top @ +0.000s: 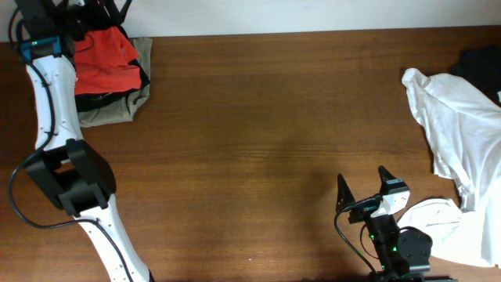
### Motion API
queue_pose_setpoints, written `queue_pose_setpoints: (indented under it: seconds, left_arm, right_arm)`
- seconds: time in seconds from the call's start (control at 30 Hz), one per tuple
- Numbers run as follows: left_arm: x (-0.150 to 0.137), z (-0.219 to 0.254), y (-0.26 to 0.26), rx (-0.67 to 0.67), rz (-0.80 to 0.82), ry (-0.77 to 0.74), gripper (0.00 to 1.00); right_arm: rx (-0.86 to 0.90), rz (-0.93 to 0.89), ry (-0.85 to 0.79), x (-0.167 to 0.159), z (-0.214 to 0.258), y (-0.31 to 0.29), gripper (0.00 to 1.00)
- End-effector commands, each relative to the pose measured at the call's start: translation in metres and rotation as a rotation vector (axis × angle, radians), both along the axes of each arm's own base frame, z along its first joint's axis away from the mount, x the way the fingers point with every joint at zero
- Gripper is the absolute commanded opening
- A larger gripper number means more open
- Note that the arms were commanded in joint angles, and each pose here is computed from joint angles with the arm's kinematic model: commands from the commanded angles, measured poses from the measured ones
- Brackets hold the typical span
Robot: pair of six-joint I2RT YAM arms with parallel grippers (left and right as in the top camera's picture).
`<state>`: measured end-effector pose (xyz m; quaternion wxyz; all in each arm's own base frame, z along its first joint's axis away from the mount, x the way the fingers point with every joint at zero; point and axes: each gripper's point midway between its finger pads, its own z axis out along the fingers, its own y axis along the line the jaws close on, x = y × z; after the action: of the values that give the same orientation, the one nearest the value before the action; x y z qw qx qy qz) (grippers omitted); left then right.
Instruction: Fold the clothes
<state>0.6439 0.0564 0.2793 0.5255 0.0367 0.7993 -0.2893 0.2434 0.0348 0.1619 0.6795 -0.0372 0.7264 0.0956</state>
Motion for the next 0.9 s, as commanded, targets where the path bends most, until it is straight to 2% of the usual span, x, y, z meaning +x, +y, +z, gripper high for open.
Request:
queue_pose_setpoints:
  seconds: [0.0,0.53,0.63,0.67,0.77,0.83,0.87]
  left_arm:
    - [-0.002,0.006,-0.001,-0.007,-0.010,-0.008,0.99]
    - [-0.005,0.002,-0.002,-0.014,-0.010,0.019,0.99]
    - [-0.038,0.021,-0.021,-0.041,-0.019,0.126,0.99]
    - [-0.066,0.043,-0.036,-0.049,-0.025,0.183,0.99]
    - [-0.122,0.108,-0.089,-0.031,-0.100,0.131,0.99]
    - [-0.168,0.132,-0.133,-0.020,-0.178,0.103,0.99]
    - [-0.182,0.134,-0.144,-0.003,-0.185,0.103,0.99]
  right_arm:
    - [0.002,-0.003,0.006,0.000,-0.003,0.000,0.99]
    - [0.002,-0.003,0.006,0.000,-0.003,0.000,0.99]
    - [0.002,-0.003,0.006,0.000,-0.003,0.000,0.99]
    - [0.002,-0.003,0.006,0.000,-0.003,0.000,0.99]
    - [0.002,-0.003,0.006,0.000,-0.003,0.000,0.99]
    - [0.002,-0.003,0.006,0.000,-0.003,0.000,0.99]
    - [0.002,-0.003,0.006,0.000,-0.003,0.000,0.99]
